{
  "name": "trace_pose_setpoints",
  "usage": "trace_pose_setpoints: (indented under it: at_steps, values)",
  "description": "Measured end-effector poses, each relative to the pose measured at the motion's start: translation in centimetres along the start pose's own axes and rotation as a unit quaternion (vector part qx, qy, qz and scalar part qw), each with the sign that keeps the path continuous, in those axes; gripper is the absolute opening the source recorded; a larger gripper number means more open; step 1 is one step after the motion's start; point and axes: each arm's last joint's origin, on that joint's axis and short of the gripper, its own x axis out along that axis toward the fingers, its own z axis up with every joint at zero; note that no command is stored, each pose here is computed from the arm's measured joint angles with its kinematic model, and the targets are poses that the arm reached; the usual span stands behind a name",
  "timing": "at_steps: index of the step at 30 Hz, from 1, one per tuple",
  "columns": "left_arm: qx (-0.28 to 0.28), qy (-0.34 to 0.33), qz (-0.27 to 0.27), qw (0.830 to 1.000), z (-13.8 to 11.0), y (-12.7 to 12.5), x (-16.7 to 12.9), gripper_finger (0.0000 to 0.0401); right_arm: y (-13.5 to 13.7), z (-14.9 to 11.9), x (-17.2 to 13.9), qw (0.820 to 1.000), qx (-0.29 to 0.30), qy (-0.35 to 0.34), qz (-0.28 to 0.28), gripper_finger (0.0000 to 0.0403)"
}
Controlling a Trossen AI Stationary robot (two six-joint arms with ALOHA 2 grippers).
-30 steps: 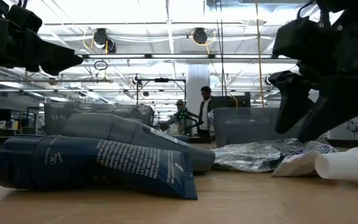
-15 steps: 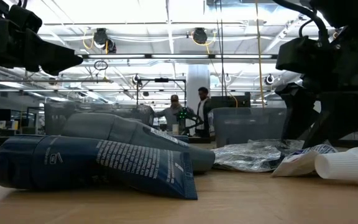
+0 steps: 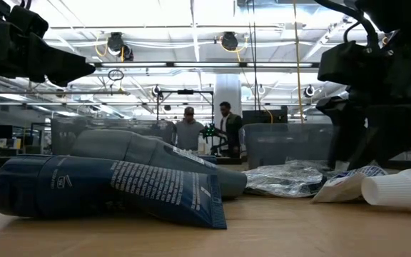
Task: Pick & Place Travel size toiletries
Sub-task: Put the top right black hairbrush into the transparent bin
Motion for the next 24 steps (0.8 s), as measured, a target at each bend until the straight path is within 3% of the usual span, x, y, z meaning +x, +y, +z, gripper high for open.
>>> trace_pose_setpoints:
  at_steps: [24]
  values:
    - [0.0,0.0,0.0,1.0,-0.01,0.0,0.0,0.0235,0.01,-0.04,0.02,1.0,0.0,0.001,0.001,0.0058]
